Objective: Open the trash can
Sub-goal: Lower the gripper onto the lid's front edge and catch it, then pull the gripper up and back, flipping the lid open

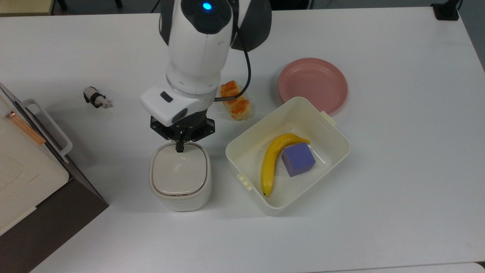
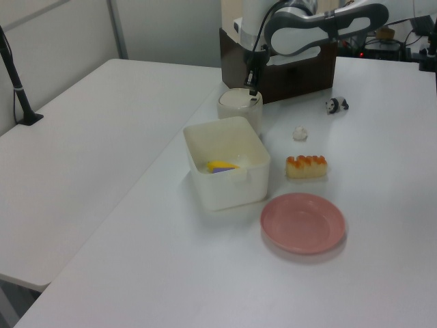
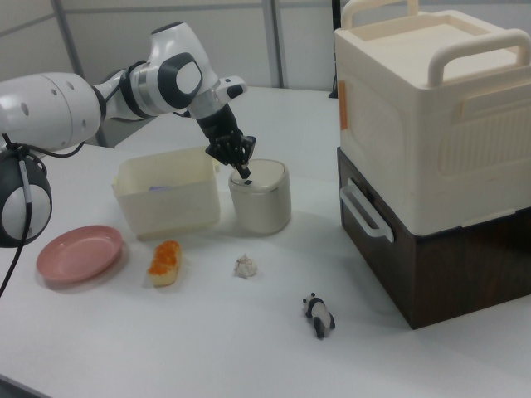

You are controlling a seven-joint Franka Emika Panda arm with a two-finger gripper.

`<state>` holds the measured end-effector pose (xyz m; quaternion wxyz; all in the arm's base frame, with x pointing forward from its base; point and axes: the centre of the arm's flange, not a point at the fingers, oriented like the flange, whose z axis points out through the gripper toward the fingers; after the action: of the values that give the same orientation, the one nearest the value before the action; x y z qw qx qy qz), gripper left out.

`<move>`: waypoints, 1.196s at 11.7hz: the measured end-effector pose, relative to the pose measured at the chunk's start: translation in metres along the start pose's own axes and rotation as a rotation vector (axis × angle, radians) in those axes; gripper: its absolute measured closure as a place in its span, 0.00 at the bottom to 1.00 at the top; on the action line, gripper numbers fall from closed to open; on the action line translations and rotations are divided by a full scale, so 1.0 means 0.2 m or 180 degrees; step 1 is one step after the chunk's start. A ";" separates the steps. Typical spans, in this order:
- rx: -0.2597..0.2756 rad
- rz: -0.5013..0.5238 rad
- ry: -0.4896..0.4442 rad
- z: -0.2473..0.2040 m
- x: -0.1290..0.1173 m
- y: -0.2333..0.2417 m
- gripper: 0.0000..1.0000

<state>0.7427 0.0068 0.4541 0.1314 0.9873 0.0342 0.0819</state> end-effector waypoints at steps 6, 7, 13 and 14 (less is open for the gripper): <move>-0.0044 -0.0057 -0.0049 0.05 -0.01 -0.05 0.99; -0.0051 -0.0042 -0.0053 0.05 -0.01 -0.03 0.99; -0.0095 -0.0031 -0.0076 0.08 -0.01 0.01 0.99; -0.0129 -0.0056 -0.0075 0.08 -0.01 0.00 0.99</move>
<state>0.7435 0.0021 0.4387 0.1525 0.9850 0.0397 0.0698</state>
